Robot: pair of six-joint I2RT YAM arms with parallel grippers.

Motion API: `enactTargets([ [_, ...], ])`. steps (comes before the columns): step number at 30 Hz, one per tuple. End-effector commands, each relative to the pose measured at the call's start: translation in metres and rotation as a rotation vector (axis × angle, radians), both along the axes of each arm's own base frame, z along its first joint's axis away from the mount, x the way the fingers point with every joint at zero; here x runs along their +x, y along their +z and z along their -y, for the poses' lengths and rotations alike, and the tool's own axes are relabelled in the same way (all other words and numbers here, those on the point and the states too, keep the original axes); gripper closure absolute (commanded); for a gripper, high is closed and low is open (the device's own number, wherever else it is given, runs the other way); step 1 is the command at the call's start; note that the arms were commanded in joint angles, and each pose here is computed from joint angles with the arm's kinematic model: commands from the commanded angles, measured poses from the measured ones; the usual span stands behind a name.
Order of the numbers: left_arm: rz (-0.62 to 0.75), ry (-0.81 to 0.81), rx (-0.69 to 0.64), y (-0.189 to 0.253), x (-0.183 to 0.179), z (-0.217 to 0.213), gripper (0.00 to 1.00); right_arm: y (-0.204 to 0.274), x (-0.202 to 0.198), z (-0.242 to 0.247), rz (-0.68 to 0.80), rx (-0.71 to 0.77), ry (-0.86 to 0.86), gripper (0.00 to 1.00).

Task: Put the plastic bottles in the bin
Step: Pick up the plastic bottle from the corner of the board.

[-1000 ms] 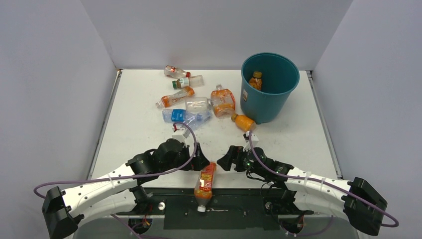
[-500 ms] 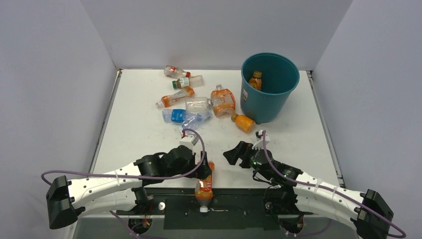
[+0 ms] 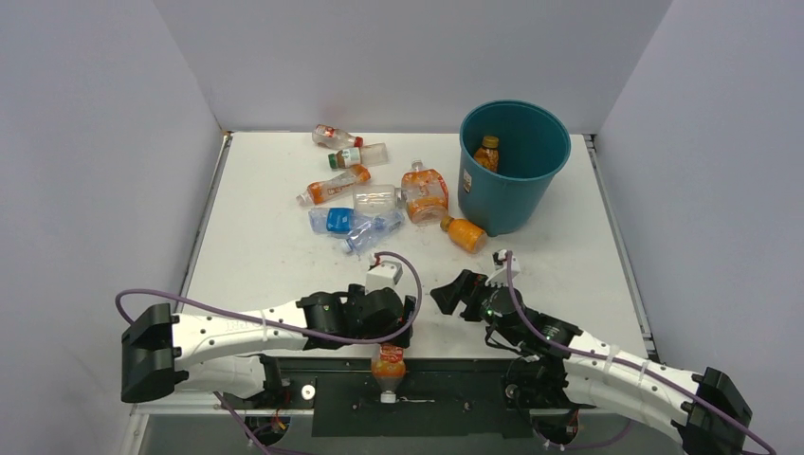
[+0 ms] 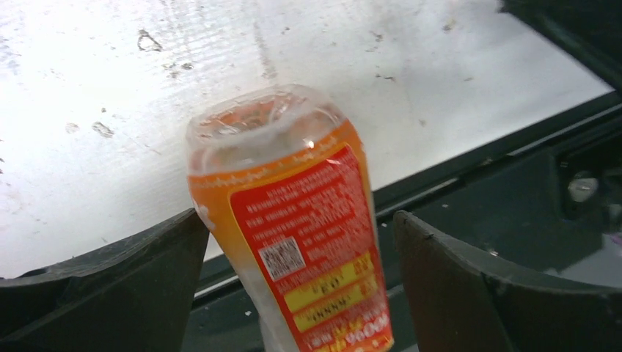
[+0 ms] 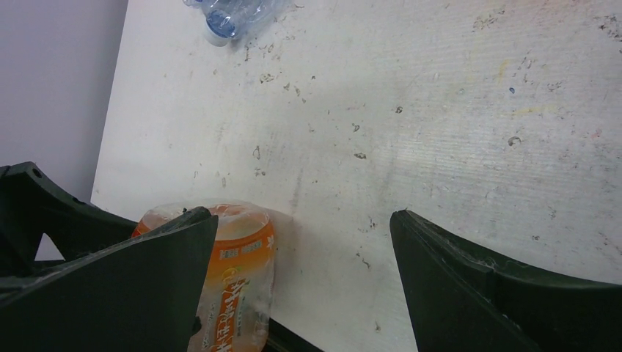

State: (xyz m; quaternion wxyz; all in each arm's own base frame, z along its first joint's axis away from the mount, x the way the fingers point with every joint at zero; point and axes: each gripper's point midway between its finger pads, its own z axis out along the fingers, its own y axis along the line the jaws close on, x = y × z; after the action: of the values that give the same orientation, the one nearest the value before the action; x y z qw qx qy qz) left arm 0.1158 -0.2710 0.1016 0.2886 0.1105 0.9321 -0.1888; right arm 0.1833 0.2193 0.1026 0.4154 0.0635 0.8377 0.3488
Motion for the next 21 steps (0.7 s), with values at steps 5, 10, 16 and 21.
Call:
enactTargets([
  [5, 0.047, 0.006, -0.005, 0.0, 0.012, 0.011, 0.32, 0.024, 0.003, 0.005, 0.055, -0.008, -0.012, 0.09],
  [10, 0.056, 0.015, -0.054, 0.013, 0.014, 0.011, 0.57, 0.052, 0.003, 0.003, 0.11, -0.019, 0.025, 0.09],
  [16, 0.149, 0.111, -0.404, 0.084, 0.041, 0.007, 0.68, 0.098, 0.003, 0.002, 0.252, -0.013, 0.09, 0.09],
  [21, 0.316, 0.316, -0.934, 0.167, 0.079, -0.025, 0.84, 0.135, -0.008, -0.011, 0.361, 0.186, 0.148, 0.1],
])
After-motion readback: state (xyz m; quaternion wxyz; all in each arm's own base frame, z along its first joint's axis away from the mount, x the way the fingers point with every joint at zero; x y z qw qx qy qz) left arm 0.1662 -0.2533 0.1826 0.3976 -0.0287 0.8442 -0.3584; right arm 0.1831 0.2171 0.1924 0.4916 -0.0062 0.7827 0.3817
